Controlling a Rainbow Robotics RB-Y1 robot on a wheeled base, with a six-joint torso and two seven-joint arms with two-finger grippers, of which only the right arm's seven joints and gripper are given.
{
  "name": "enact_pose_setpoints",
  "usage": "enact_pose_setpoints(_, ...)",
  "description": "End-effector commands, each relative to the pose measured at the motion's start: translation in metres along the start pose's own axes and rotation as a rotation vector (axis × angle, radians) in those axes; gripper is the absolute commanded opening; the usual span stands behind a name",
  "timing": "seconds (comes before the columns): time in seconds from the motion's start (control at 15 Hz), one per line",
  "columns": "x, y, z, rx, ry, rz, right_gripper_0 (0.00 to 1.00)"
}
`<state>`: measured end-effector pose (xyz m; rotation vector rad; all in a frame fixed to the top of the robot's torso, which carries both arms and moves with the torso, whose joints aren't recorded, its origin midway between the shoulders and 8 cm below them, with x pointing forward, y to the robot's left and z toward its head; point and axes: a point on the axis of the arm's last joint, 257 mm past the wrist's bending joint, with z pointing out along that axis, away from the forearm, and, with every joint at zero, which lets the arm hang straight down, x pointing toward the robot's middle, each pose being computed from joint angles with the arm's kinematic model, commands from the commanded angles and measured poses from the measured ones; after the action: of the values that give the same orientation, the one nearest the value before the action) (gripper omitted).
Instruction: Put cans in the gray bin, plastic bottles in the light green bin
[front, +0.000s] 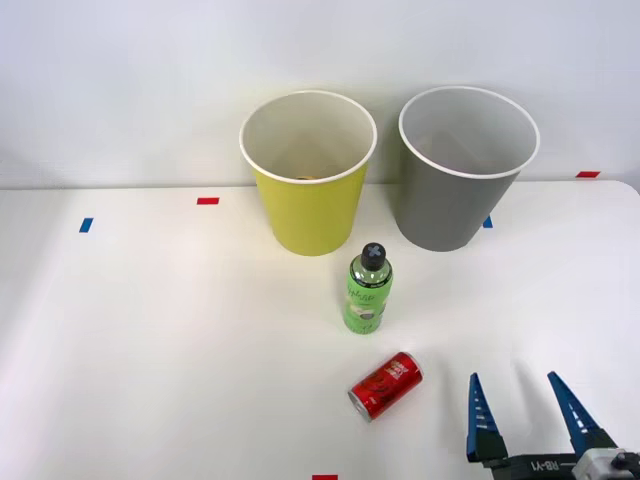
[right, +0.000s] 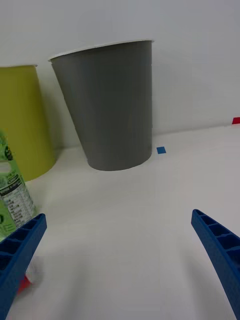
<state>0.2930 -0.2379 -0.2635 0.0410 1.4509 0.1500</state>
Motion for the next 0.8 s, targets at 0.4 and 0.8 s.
enact_pose_setpoints(0.4,0.001,-0.005,-0.037,0.041,0.01,-0.032,1.0)
enact_pose_setpoints(0.8,0.027,-0.02,-0.053,0.131,0.052,-0.011,1.0)
